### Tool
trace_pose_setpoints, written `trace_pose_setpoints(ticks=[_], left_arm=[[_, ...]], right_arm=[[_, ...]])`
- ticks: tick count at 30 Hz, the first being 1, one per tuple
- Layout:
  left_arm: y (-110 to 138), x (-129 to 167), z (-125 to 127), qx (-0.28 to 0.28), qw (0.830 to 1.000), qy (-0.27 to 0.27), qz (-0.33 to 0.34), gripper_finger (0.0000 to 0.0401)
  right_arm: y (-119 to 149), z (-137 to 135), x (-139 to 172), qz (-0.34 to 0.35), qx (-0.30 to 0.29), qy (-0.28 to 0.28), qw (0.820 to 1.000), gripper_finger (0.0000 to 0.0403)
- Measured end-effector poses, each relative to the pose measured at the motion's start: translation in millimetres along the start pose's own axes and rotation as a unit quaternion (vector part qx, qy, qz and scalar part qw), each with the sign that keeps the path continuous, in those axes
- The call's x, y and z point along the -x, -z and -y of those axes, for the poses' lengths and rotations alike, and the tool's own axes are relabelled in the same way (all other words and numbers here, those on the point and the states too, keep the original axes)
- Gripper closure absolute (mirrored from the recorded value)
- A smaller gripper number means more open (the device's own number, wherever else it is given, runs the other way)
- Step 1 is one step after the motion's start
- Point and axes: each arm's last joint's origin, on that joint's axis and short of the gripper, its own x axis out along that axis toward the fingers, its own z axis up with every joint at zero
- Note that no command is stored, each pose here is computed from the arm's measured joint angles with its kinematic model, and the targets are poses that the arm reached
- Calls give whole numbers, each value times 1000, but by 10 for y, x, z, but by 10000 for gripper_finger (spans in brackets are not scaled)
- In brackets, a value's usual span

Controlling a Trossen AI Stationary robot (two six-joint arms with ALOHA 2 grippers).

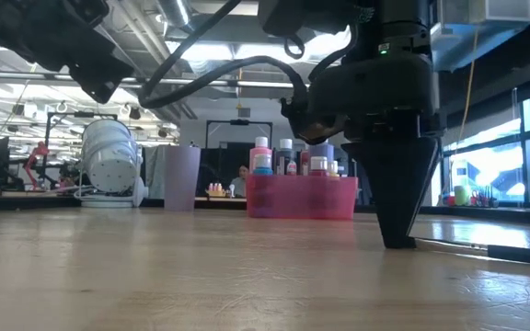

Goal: Pick & Place Paint Supplies
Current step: Put the black paint brush into the purple cup

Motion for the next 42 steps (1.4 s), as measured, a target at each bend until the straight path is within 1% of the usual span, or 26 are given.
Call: trace_pose_setpoints(ticks=[9, 20, 42], left_arm=[[9, 0, 32, -3, 1000, 9, -3, 232], [19, 1, 68, -8, 1000, 2, 0, 232], [22, 1, 77, -9, 1000, 4, -1, 232]], right_arm=[[36, -17, 0, -12, -7, -3, 1000, 365], [44, -21, -1, -20, -8, -8, 1000, 365], [80, -14, -6, -48, -10, -12, 999, 365]])
